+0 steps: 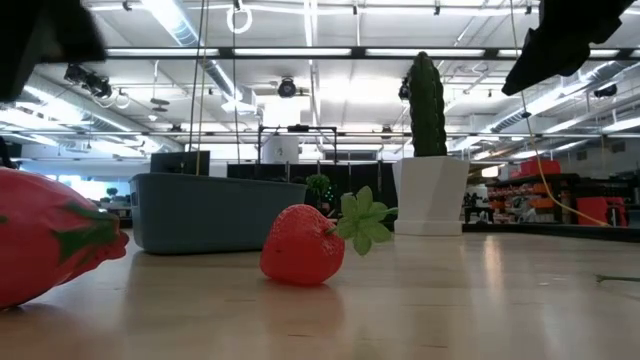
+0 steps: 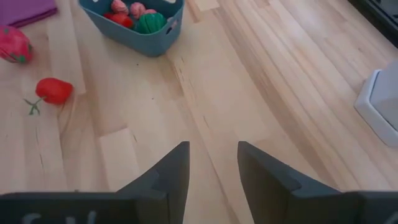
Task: Pick and placing Produce into tupperware
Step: Put the pink dragon fruit into the blue bin
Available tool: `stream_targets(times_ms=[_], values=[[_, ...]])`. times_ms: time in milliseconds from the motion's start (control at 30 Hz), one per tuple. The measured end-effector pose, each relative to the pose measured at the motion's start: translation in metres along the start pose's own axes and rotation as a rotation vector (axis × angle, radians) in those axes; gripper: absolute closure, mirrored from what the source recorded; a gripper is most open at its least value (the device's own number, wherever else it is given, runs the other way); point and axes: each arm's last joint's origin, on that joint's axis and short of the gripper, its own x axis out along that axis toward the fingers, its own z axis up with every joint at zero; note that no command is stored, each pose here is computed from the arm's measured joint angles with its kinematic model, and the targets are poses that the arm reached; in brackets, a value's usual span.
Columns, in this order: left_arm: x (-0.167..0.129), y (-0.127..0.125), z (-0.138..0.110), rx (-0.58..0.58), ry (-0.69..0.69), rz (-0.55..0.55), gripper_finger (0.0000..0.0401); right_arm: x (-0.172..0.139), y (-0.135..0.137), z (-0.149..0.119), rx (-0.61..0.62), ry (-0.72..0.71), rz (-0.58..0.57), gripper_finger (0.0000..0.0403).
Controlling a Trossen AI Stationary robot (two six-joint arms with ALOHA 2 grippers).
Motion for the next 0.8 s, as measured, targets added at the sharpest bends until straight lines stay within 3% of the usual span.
stream_targets(times_ms=[333,800], values=[[0.015,0.009,-0.008,0.01,-0.012,-0.014,0.0177,0.0,0.0,0.0,-0.01,0.0,0.0,0.026],[0.052,0.013,-0.012,0.02,0.011,0.067,0.018,0.0,0.0,0.0,-0.016,-0.002,0.002,0.0266]])
